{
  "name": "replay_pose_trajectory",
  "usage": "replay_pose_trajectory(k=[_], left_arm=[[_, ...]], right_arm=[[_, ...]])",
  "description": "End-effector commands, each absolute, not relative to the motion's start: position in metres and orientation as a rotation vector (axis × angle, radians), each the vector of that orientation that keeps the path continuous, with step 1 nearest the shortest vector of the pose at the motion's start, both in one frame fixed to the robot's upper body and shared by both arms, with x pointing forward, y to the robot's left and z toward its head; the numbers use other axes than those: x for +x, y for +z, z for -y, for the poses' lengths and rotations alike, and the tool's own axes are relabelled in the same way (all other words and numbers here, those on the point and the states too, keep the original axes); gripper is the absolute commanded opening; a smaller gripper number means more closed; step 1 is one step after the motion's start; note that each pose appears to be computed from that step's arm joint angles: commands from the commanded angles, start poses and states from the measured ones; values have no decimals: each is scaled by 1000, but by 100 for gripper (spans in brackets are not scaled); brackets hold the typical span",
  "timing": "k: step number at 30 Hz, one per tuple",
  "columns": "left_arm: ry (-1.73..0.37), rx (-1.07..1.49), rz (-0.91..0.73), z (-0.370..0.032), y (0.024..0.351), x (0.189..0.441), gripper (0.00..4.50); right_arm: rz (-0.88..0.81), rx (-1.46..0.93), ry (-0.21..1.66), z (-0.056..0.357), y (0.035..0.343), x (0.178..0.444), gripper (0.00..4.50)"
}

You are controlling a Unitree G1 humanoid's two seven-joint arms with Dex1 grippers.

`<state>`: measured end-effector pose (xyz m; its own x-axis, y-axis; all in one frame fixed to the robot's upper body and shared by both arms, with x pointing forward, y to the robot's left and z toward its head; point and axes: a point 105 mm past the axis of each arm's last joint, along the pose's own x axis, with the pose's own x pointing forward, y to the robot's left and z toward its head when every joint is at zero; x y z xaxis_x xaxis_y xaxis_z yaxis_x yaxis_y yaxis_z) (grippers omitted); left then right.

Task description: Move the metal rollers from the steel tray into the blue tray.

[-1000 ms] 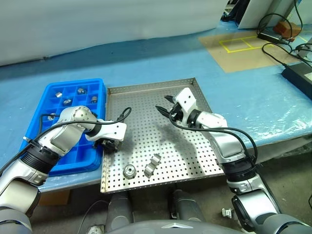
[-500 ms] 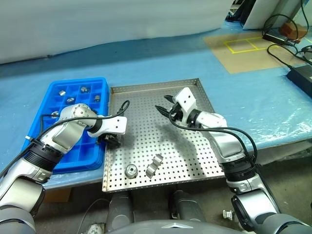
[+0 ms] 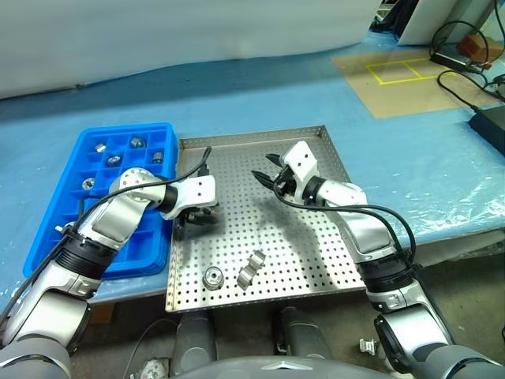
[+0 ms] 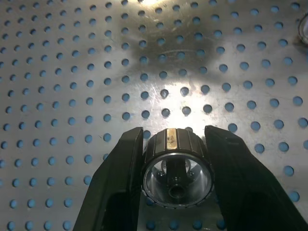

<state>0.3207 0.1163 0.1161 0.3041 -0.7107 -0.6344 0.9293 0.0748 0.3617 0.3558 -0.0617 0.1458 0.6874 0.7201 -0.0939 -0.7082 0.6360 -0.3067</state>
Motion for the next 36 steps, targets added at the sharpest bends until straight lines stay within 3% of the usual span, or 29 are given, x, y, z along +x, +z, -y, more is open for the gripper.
replay_pose_trajectory(k=[1,7,9,15,20,30,36], left_arm=[[-1195,775,-254,-120,130,326,167],[-1030,637,-90,-127,163,333,167],[-980,573,5,-130,178,330,167],[-751,438,82,-159,201,323,167],[-597,402,80,-179,202,315,167],[-104,330,26,-258,183,288,167],[40,281,16,-272,168,297,167]], right_arm=[[114,-345,820,61,166,357,271],[148,-292,863,57,183,362,271],[157,-251,924,48,190,360,271],[197,-225,1104,12,207,359,271],[239,-225,1183,-14,218,362,271],[274,-213,1376,-68,218,349,271],[293,-202,1392,-83,217,347,271]])
